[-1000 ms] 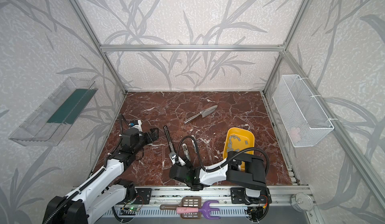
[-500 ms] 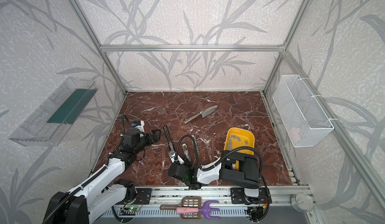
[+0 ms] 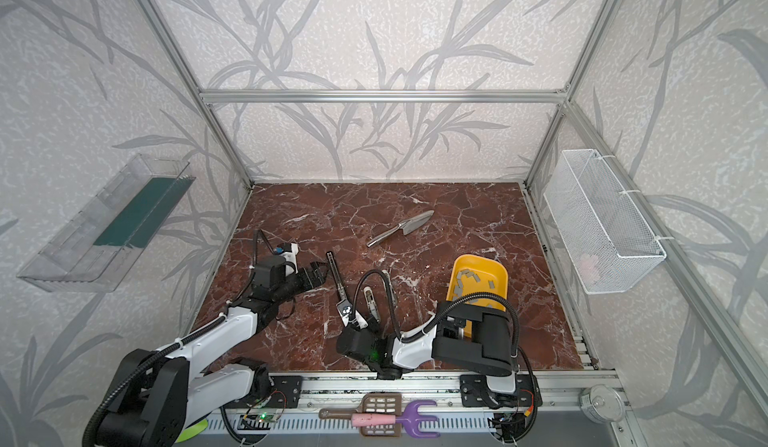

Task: Load the staples into the stapler

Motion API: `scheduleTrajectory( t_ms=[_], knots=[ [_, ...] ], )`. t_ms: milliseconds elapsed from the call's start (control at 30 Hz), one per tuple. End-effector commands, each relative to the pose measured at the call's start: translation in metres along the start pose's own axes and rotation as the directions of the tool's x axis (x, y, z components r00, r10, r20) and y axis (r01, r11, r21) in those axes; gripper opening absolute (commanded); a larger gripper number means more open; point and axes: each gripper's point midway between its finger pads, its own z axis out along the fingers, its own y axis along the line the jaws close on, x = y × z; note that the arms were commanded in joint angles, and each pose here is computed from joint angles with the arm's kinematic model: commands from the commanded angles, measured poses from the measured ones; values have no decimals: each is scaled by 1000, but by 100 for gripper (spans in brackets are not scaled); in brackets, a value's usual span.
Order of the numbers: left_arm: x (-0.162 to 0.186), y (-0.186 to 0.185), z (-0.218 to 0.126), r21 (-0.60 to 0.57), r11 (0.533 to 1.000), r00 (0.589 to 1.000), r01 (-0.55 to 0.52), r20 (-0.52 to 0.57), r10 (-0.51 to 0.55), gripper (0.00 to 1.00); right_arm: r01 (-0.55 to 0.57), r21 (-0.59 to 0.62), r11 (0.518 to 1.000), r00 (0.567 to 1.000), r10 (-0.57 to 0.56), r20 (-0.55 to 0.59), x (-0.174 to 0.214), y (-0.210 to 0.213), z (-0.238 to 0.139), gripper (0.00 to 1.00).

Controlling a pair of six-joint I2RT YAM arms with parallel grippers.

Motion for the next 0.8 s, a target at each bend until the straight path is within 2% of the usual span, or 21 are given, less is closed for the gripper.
scheduleTrajectory(
  t_ms=[0,67,200,467,667,767],
  knots=[
    [-2,-5,2,37,999,1000,16,13,-16,94,-9,37,999,1000,9,12,4,-8,3,21],
    [0,-6,3,48,999,1000,23,6,-24,93,-13,36,999,1000,13,17,4,-8,3,12],
    [8,-6,4,57,997,998,52,-25,-50,89,-27,23,999,999,26,34,1,-7,2,5],
    [23,17,2,-20,991,991,132,7,-132,89,-65,-15,998,996,66,58,-6,0,2,3],
    [27,3,8,67,979,981,193,1,-194,90,-151,-89,985,988,154,26,-13,13,-4,0],
    [25,5,14,63,979,981,194,12,-195,89,-158,-130,979,986,163,35,-17,20,-6,0]
  ],
)
